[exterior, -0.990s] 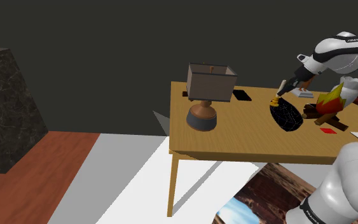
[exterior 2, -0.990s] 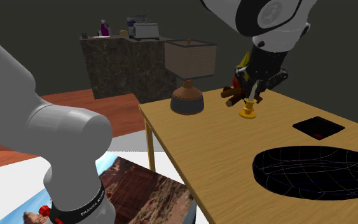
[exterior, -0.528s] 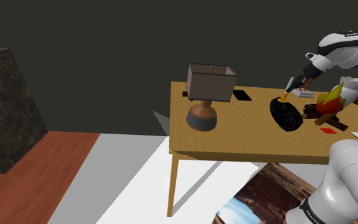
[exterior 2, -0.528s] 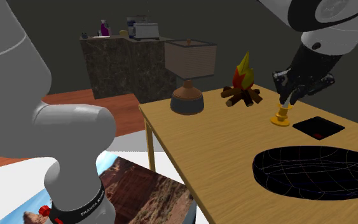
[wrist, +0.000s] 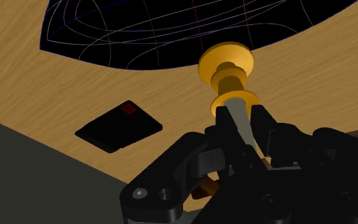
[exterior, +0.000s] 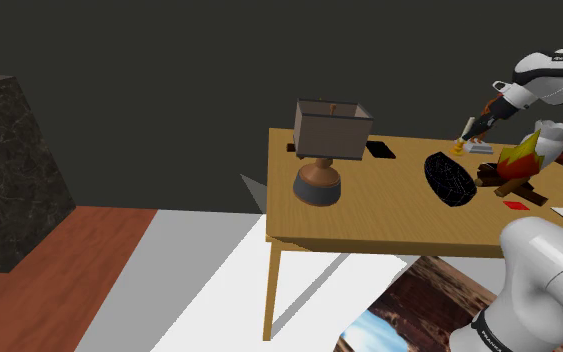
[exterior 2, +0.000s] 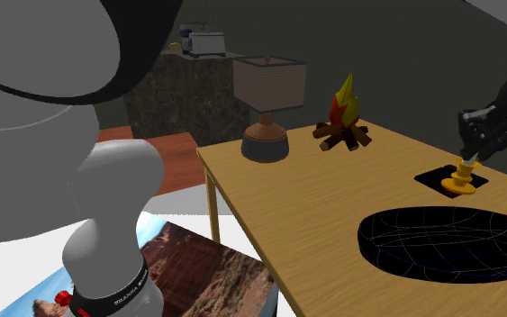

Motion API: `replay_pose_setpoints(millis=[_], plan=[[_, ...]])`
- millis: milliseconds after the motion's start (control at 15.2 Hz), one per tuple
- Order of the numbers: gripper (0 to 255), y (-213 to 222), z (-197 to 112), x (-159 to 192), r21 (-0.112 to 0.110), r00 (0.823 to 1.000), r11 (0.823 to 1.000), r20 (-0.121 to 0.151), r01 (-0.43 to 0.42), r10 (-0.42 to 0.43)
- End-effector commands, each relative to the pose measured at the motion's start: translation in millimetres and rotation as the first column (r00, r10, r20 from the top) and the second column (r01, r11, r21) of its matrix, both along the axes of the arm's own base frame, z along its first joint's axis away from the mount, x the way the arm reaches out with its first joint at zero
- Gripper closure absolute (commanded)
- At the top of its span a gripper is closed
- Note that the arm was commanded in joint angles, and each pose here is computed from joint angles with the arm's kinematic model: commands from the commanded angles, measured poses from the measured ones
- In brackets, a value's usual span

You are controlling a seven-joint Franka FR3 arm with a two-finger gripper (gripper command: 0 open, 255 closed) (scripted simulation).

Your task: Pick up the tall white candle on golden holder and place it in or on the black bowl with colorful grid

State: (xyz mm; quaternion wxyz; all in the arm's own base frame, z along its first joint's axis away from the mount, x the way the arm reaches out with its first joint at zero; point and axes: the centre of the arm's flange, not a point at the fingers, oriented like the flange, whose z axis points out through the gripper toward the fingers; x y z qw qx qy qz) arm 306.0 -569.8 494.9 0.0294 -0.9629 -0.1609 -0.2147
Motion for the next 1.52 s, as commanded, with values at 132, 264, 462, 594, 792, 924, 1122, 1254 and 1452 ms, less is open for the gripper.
replay_pose_setpoints(millis=[132,264,462,594,792,924,1122,1254,1452], plan=[[255,-35,-5,-3,0.001,1.000,1.000,-0.005,0.001,-0.001],[255,-35,-16,-3,0.001,1.000,1.000,-0.005,0.001,-0.001],[255,-35,-32,-3,0.001,1.000,1.000,-0.005,0.001,-0.001],[255,-35,-42,-3,0.001,1.000,1.000,-0.005,0.001,-0.001],[255,-35,-58,-3,0.001,1.000,1.000,-0.005,0.001,-0.001],[255,-35,-69,-3,0.001,1.000,1.000,-0.005,0.001,-0.001],[255,-35,-76,-3,0.001,1.000,1.000,-0.005,0.001,-0.001],[255,-35,-76,-3,0.001,1.000,1.000,-0.005,0.001,-0.001],[255,-35,-76,-3,0.001,1.000,1.000,-0.005,0.001,-0.001]])
